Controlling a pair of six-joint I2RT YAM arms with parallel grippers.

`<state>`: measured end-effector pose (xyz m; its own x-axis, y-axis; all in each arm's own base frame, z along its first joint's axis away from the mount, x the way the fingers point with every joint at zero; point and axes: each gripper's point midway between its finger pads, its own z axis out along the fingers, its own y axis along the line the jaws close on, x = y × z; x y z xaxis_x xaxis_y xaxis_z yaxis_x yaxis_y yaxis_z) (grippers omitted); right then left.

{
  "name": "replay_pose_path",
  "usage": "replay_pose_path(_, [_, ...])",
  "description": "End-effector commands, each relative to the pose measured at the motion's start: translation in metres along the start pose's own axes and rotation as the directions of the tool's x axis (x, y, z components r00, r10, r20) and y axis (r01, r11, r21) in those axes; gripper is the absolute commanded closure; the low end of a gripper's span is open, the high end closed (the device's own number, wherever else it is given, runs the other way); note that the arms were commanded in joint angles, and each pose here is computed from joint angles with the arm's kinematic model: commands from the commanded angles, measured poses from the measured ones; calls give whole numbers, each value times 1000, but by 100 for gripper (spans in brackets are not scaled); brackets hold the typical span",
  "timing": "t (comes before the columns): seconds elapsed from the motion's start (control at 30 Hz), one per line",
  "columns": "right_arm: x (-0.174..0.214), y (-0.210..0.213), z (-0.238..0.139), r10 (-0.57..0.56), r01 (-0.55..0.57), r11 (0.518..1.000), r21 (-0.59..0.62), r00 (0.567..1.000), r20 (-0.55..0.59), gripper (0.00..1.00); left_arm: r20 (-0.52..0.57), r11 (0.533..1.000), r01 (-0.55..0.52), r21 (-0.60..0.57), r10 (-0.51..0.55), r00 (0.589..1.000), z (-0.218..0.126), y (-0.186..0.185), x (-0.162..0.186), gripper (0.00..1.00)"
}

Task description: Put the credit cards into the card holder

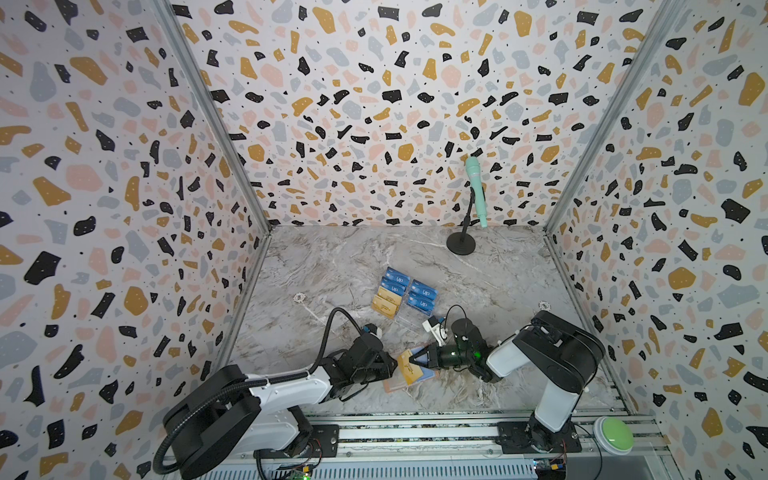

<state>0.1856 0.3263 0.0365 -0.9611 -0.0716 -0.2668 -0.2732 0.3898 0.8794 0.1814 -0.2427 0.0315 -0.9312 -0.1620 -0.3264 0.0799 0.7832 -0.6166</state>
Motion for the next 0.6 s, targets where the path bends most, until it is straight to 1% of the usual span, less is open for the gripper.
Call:
replay_pose_path(0.0, [-1, -5, -2, 6, -7, 1000, 16, 1000, 23, 100, -9, 1000, 0, -15, -1, 1000, 0, 4, 3, 76])
replay_pose_path(0.23, [-6, -5, -1, -9, 9, 1000, 16, 999, 47, 100, -14, 1000, 0, -11, 0, 1000, 0, 3, 4, 77])
replay_pose_path(0.57, [-6, -3, 1, -17, 18, 1000, -8, 999, 50, 100, -16, 1000, -1, -14, 1, 1000, -1, 2, 4, 77])
